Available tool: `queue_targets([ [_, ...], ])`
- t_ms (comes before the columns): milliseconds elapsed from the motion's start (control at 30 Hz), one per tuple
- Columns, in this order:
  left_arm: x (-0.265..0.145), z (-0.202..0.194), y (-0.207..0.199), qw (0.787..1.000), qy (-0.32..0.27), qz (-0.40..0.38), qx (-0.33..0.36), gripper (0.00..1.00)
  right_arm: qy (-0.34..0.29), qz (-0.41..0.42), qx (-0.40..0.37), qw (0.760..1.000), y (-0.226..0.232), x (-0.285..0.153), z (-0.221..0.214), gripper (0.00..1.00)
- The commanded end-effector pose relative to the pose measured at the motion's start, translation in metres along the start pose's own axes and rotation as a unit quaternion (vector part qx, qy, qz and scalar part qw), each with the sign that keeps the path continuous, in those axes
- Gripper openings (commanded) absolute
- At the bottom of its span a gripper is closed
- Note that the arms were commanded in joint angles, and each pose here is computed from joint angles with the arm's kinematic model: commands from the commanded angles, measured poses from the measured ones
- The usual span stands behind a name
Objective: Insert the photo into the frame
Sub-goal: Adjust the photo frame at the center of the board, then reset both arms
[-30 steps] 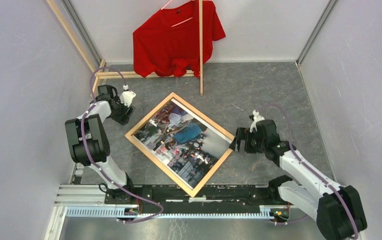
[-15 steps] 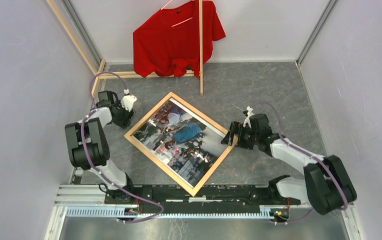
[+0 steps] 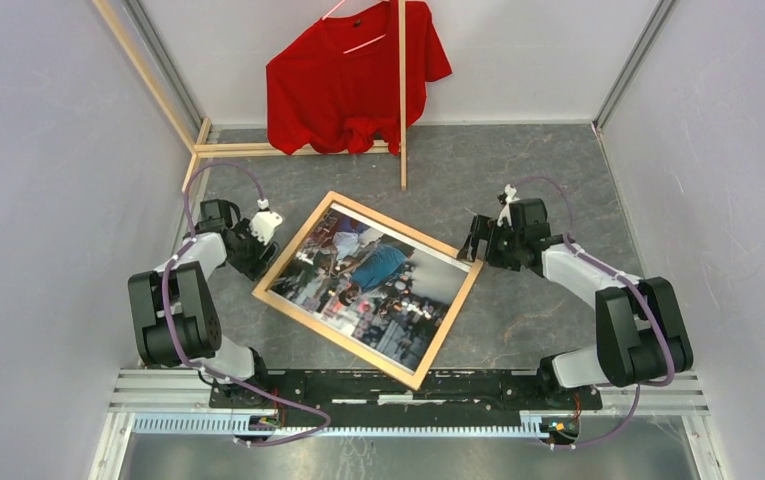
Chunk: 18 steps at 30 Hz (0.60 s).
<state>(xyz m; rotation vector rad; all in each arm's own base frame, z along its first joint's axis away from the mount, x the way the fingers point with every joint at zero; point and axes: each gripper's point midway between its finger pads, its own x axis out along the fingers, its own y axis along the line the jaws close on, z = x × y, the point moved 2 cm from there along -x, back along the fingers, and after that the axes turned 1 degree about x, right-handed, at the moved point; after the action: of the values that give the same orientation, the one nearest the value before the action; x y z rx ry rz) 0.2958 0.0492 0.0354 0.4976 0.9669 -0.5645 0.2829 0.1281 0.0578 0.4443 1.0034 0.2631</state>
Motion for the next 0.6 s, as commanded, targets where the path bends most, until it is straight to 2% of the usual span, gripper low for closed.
queue_targets([
  [0, -0.014, -0.023, -0.016, 0.998, 0.051, -0.032, -0.001, 0.75, -0.059, -0.051, -0.056, 0.995, -0.011, -0.017, 0.043, 0.98],
  [33, -0.02, -0.016, -0.005, 0.999, 0.041, -0.018, -0.01, 0.79, -0.075, -0.072, -0.067, 0.992, -0.016, -0.022, 0.049, 0.98],
  [67, -0.026, -0.007, 0.006, 0.999, 0.027, -0.007, -0.021, 0.92, -0.094, -0.09, -0.078, 0.988, -0.021, -0.028, 0.055, 0.98],
  [100, -0.032, 0.003, 0.015, 0.999, 0.009, 0.001, -0.032, 0.99, -0.114, -0.116, -0.086, 0.983, -0.029, -0.034, 0.06, 0.98],
  [267, -0.052, 0.059, 0.039, 0.989, -0.108, 0.012, -0.099, 1.0, -0.223, -0.245, -0.083, 0.94, -0.071, -0.067, 0.082, 0.98],
  [367, -0.053, 0.088, 0.034, 0.97, -0.181, -0.017, -0.165, 1.0, -0.317, -0.344, -0.049, 0.883, -0.102, -0.098, 0.091, 0.98],
  [433, -0.049, 0.1, 0.025, 0.954, -0.225, -0.045, -0.194, 1.0, -0.367, -0.379, -0.061, 0.847, -0.121, -0.11, 0.082, 0.98],
  [567, -0.033, 0.104, 0.011, 0.924, -0.301, -0.061, -0.226, 1.0, -0.464, -0.399, -0.06, 0.788, -0.143, -0.132, 0.061, 0.97],
])
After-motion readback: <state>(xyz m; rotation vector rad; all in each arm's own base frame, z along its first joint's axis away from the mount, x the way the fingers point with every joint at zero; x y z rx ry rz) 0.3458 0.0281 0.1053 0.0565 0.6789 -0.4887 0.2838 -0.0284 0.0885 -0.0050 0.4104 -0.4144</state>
